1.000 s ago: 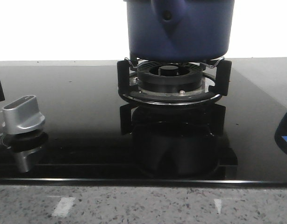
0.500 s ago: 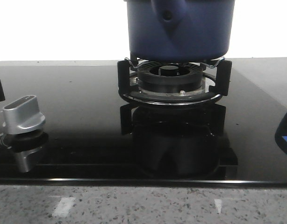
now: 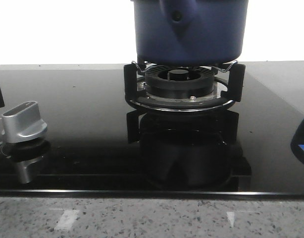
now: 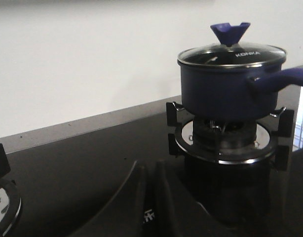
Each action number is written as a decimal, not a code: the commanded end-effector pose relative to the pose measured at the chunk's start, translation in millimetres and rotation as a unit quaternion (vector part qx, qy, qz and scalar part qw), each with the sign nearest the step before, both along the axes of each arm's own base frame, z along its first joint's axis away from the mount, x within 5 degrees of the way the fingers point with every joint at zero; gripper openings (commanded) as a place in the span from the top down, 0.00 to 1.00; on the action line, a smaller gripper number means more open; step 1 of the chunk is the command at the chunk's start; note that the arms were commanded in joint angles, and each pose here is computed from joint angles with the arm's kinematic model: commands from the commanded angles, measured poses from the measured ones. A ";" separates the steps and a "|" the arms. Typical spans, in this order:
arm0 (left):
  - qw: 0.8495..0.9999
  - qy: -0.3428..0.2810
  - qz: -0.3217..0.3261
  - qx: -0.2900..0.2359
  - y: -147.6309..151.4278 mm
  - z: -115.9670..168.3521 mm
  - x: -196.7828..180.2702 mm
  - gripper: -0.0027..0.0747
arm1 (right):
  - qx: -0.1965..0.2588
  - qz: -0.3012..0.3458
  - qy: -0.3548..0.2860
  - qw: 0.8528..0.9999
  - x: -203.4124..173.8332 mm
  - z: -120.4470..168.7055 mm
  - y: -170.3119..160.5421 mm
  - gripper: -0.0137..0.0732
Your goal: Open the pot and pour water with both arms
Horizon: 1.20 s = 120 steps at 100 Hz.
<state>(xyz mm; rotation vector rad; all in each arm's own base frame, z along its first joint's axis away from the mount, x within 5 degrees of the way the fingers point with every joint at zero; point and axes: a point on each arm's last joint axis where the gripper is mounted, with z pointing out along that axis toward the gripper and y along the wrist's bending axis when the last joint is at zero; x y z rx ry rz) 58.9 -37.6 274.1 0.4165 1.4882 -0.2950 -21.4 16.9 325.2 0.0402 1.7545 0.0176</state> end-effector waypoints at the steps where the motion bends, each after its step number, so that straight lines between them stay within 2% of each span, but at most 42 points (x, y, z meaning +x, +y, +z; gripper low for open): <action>1: 0.998 -0.022 0.027 -0.047 5.1 13.6 1.7 0.99 | -0.005 -0.001 -0.047 0.999 -3.1 10.8 0.1 0.93; 9: 0.996 -0.036 0.045 -0.071 8.7 18.0 2.4 0.99 | -0.005 -0.001 -0.047 0.999 -3.1 10.8 0.1 0.93; 14: 0.990 -0.041 0.057 -0.119 12.1 22.0 2.9 0.99 | -0.005 -0.001 -0.047 0.999 -3.1 10.8 0.1 0.93; 16: 0.990 -0.048 0.064 -0.117 13.3 22.9 3.1 0.99 | -0.005 -0.001 -0.047 0.999 -3.1 10.8 0.1 0.93; 17: 0.987 -0.046 0.064 -0.139 14.1 24.0 3.0 0.99 | -0.005 -0.001 -0.047 0.999 -3.1 10.8 0.1 0.93; 18: 0.988 -0.053 0.069 -0.129 14.7 24.4 3.1 0.99 | -0.005 -0.001 -0.047 0.999 -3.1 10.8 0.1 0.93; 19: 0.985 -0.052 0.069 -0.150 15.3 25.5 3.0 0.99 | -0.005 -0.001 -0.047 0.999 -3.1 10.8 0.1 0.93; 22: 0.983 -0.061 0.073 -0.158 16.7 27.5 2.9 0.99 | -0.005 -0.001 -0.047 0.999 -3.1 10.8 0.1 0.93; 23: 0.984 -0.072 0.076 -0.145 16.9 28.7 2.6 0.99 | -0.005 -0.001 -0.047 0.999 -3.1 10.8 0.1 0.93; 24: 0.981 -0.071 0.076 -0.162 17.5 29.5 2.6 0.99 | -0.005 -0.001 -0.047 0.999 -3.1 10.8 0.1 0.93; 25: 0.982 -0.081 0.079 -0.149 17.6 30.3 2.4 0.99 | -0.005 -0.001 -0.047 0.999 -3.1 10.8 0.1 0.93; 26: 0.980 -0.080 0.079 -0.165 18.3 31.2 2.2 0.99 | -0.005 -0.001 -0.047 0.999 -3.1 10.8 0.1 0.93; 35: 0.978 -0.120 0.081 -0.148 18.9 35.8 0.7 0.99 | -0.005 -0.001 -0.047 0.999 -3.1 10.8 0.1 0.93; 46: 0.979 -0.121 0.082 -0.144 18.9 35.4 0.8 0.99 | -0.005 -0.001 -0.047 0.999 -3.1 10.8 0.1 0.93; 60: 0.983 -0.124 0.082 -0.105 17.1 30.1 1.8 0.99 | -0.005 -0.001 -0.047 0.999 -3.1 10.8 0.1 0.93; 65: 0.984 -0.117 0.077 -0.109 16.2 20.8 3.6 0.99 | -0.005 -0.001 -0.047 0.999 -3.1 10.8 0.1 0.93; 78: 0.977 -0.079 0.105 -0.166 22.4 -6.2 9.4 0.99 | -0.005 -0.001 -0.047 0.999 -3.1 10.8 0.1 0.93; 98: 0.983 -0.063 0.126 -0.114 24.0 -34.0 10.4 0.99 | -0.005 -0.001 -0.047 0.999 -3.1 10.8 0.1 0.93; 110: 0.980 -0.044 0.144 -0.131 27.5 -56.0 7.3 0.99 | -0.005 -0.001 -0.047 0.999 -3.1 10.8 0.1 0.93; 114: 0.980 -0.015 0.158 -0.123 29.2 -60.5 6.4 0.99 | -0.005 -0.001 -0.047 0.999 -3.1 10.8 0.1 0.93; 120: 0.978 -0.007 0.172 -0.117 31.3 -63.9 4.3 0.99 | -0.005 -0.001 -0.047 0.999 -3.1 10.8 0.1 0.93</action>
